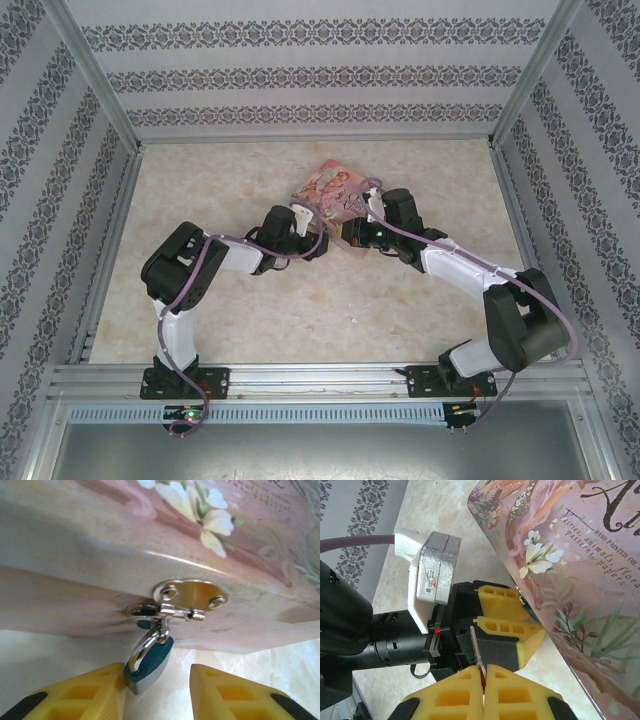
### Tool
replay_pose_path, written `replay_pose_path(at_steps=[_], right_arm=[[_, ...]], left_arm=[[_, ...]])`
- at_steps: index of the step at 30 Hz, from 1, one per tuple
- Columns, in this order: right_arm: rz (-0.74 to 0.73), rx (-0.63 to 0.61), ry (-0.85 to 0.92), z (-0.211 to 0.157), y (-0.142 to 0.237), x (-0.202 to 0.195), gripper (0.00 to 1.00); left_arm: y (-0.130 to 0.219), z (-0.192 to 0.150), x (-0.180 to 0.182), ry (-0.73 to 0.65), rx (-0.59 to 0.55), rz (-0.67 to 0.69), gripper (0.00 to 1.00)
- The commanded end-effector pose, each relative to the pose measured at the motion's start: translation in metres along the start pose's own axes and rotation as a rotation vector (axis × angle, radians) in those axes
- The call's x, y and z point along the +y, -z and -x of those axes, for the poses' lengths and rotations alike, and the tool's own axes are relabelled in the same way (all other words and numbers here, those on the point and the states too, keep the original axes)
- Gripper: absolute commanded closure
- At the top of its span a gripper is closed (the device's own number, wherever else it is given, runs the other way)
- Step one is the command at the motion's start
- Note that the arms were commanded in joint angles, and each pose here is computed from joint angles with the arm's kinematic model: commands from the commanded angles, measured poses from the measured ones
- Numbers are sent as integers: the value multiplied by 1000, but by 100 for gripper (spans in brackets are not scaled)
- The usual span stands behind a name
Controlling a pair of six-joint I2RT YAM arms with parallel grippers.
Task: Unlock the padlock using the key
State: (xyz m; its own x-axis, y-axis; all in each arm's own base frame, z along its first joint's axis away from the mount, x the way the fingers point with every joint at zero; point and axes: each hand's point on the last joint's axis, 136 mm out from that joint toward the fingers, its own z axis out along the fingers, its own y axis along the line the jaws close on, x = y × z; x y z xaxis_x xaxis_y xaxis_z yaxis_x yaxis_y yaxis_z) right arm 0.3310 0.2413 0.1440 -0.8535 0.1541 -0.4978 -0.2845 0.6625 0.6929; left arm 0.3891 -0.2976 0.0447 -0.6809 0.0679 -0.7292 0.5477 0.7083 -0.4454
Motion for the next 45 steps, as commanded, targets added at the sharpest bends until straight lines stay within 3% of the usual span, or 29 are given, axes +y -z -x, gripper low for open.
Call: replay_pose_path(at_steps=[1, 16, 26, 36, 45], right_arm=[[4, -14, 31, 11, -2, 6, 100], [-4, 16, 13, 66, -61, 7, 100], [5, 31, -23, 88, -98, 1, 100], [10, 94, -66, 74, -120, -15, 100], [-19, 204, -105, 27, -133, -32, 100]], left_arm=[[9, 18, -12, -30, -62, -7, 59], [81, 27, -4, -158, -174, 169, 36], [116, 30, 9, -207, -217, 302, 27], [124, 28, 15, -208, -230, 334, 25], [135, 34, 18, -222, -255, 367, 24]])
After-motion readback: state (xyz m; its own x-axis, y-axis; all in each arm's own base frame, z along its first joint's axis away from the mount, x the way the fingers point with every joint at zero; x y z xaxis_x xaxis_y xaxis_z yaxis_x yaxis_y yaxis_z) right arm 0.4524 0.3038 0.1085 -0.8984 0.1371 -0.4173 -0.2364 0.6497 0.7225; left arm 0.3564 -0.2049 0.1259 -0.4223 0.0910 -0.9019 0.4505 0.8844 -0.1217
